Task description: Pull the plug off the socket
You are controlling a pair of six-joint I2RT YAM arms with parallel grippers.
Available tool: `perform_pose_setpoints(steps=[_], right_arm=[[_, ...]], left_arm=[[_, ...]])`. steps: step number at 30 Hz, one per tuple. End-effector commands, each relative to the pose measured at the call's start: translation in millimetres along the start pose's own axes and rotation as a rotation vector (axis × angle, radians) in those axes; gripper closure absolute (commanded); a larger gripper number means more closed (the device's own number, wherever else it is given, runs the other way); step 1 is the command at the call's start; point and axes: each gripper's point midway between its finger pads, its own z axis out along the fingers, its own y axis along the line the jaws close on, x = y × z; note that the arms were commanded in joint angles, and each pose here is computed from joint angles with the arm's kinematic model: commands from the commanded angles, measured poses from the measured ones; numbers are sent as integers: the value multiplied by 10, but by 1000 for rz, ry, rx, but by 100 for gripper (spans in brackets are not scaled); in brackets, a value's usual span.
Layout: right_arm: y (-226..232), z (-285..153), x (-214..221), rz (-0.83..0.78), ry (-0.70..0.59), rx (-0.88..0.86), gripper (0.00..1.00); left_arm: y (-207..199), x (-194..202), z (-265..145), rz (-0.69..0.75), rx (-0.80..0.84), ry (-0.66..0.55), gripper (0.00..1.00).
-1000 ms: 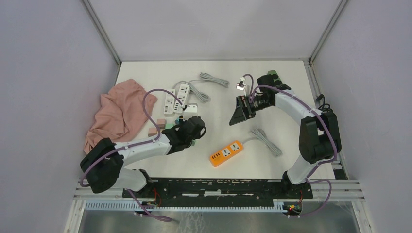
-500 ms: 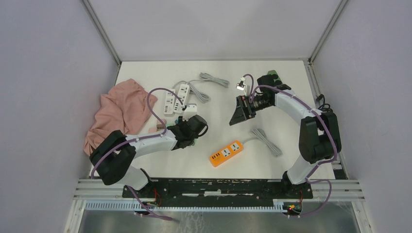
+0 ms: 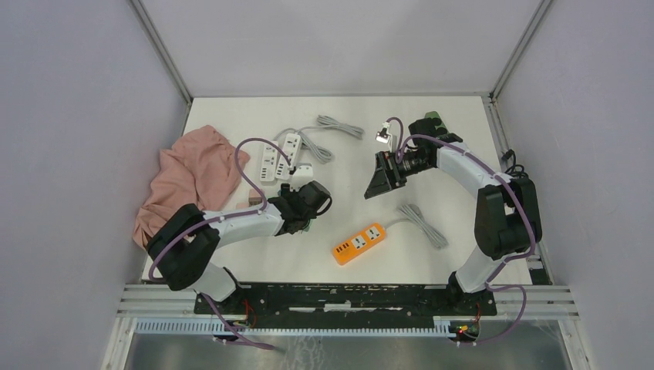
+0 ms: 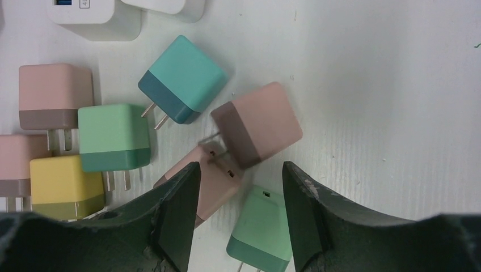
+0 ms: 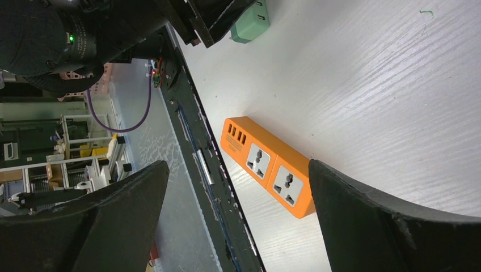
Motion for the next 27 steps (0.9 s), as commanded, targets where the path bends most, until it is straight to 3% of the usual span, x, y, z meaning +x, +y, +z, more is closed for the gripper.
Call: perform_pose_setpoints(steps=[1, 12, 19, 24, 27], right_arm=[[124, -89, -174, -77, -40, -9, 0], [125, -119, -176, -89, -36, -1, 0], [136, -157, -188, -106, -41, 12, 0], [142, -222, -187, -134, -37, 41, 0], [172, -346, -198, -189, -30, 87, 0]], left_arm=[[0, -241, -56, -80, -18, -59, 38], [-48, -479, -360, -141, 106, -97, 32], [-340, -623, -693, -172, 382, -133, 20], [-430, -800, -942, -190, 505, -181, 2], [-438, -919, -1103, -196, 557, -211, 1]])
